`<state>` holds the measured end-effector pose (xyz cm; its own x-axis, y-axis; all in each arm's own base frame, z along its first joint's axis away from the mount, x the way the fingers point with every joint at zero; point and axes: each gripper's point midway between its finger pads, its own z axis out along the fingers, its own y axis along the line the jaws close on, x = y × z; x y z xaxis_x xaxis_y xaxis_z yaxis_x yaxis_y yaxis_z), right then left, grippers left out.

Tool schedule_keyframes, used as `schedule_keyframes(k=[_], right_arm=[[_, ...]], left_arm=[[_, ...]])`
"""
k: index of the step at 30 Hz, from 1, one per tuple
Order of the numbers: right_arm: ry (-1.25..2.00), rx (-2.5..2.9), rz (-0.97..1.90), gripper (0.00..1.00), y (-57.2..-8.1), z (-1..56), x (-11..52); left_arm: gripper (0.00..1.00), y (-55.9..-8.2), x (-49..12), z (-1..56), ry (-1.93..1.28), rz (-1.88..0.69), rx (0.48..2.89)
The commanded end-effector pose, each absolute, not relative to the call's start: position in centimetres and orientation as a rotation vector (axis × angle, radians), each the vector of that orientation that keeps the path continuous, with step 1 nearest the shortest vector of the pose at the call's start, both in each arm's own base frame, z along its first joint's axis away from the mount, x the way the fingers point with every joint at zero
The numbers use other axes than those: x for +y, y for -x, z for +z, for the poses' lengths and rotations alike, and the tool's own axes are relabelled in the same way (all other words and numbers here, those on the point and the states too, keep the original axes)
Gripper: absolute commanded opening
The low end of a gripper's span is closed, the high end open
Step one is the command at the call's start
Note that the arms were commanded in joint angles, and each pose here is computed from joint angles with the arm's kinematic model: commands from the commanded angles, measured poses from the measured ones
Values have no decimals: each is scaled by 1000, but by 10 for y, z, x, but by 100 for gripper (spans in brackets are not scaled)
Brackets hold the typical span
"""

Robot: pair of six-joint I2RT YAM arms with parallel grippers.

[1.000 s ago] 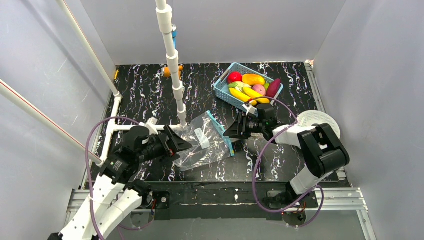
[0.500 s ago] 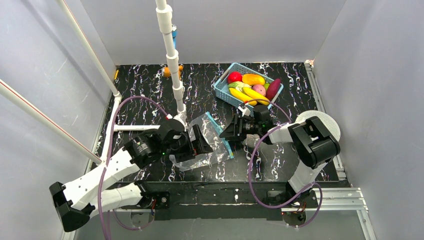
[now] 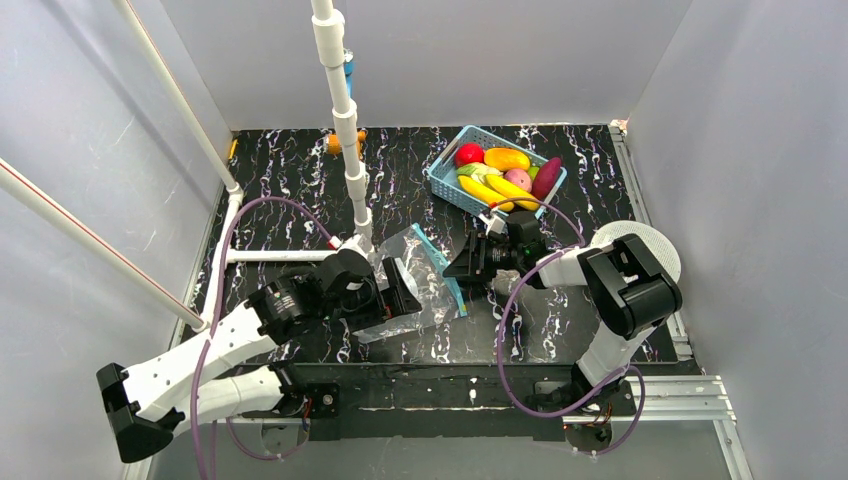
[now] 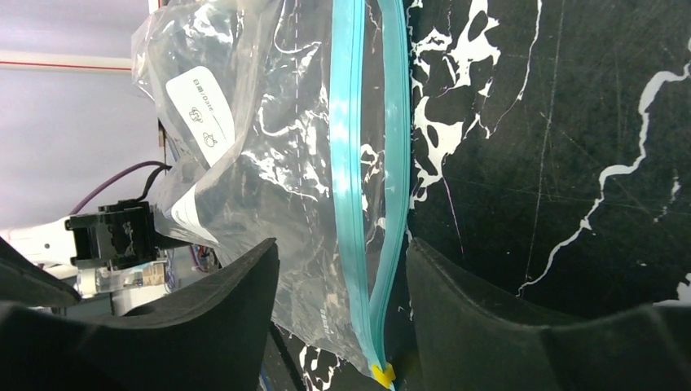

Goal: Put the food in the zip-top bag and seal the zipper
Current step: Pick up the zipper food storage bag at the center of the board.

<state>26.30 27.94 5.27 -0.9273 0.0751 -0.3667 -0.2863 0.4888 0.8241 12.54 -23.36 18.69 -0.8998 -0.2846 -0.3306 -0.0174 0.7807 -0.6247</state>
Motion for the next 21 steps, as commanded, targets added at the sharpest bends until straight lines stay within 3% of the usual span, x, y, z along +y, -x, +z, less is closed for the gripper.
schedule_keyframes(k=[1,3,8,13,21], right_arm=[[272,2327,1450,61,-258,64,286],[326,2300,1503,56,-251,70,296],[384,2255,1625,33,-239,81,314],[430,2206,1653,2,-229,101,320],[688,2098,1422,1,-192,149,334]], left_arm=[[95,-124,-223,176,253,-819,2574],[94,-124,-224,176,231,-814,2577],[92,-127,-221,181,203,-767,2578],[92,-129,-218,180,210,-725,2585],[87,-142,-190,200,257,-540,2526]])
